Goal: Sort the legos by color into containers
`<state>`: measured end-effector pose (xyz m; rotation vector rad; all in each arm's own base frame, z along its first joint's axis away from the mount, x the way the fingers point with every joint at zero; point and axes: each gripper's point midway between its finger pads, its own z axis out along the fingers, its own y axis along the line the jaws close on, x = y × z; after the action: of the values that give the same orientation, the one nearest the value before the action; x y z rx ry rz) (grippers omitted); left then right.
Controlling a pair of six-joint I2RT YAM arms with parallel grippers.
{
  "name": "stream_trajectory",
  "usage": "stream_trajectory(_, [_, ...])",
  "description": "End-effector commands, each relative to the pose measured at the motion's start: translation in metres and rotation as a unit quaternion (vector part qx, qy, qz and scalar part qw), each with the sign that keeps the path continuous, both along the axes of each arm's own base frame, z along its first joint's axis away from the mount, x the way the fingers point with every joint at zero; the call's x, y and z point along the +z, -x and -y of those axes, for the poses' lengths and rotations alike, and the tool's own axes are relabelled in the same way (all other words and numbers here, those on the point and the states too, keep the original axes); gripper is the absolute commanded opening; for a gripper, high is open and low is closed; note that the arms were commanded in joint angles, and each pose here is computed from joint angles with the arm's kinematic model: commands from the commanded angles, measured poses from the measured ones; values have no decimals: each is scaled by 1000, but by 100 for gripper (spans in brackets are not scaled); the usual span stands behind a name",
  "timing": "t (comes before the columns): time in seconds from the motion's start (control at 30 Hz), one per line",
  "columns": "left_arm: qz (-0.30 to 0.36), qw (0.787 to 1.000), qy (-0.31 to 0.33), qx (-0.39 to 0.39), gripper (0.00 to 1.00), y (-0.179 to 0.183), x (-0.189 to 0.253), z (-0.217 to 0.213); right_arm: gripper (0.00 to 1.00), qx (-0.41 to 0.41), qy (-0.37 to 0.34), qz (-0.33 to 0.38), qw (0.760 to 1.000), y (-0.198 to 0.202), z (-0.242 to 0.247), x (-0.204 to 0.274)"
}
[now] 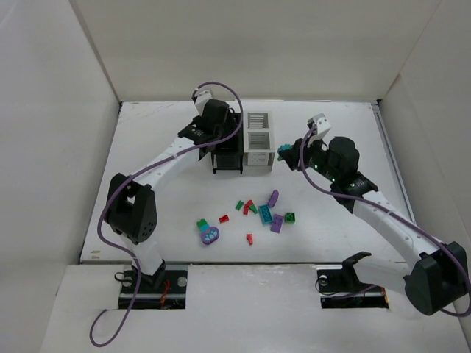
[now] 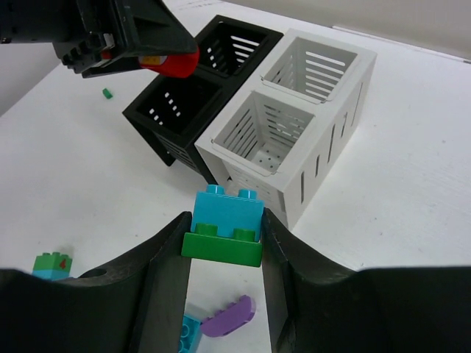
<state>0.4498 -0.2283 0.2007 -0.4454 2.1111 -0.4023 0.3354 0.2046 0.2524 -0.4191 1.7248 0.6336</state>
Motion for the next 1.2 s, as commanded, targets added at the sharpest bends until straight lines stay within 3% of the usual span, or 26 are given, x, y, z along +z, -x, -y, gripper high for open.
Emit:
stream_trajectory(0.0, [22,1000,4,0,55,-5,26,-2,16,4,-16,25,1000,-5,-1,25])
stream_trajectory(0.33, [-1,1000,0,13,81,0,1,-6,16,10,-14,16,1000,-13,-5,22])
stream_trajectory(0.6, [11,1000,11,-6,81,6,19,-3,16,56,-10,15,998,-13,-16,21])
stream_trajectory(0.73, [54,996,6,-69,82,18,40,4,16,138,-18,15,990,-3,-32,26])
stream_trajectory(0.77, [101,991,20,-89,82,20,68,7,16,166,-9,19,986,0,-34,21])
stream_trajectory(0.83, [133,970,13,-201,82,43,67,28,16,243,-20,27,969,15,-38,29])
stream_trajectory(0.87, [167,957,25,-234,82,55,86,33,16,270,-23,16,962,18,-39,21])
stream_trajectory(0.9, [205,925,49,-315,82,76,104,53,16,305,-36,9,951,26,-41,25])
stream_trajectory(0.93, [219,910,34,-349,83,86,99,56,16,322,-40,14,946,26,-41,31])
stream_trajectory(0.97, [241,882,45,-402,83,106,108,65,16,344,-52,-1,938,27,-42,33])
stream_trajectory(1.17, [290,813,18,-505,83,144,108,80,16,412,-70,-14,909,41,-48,38])
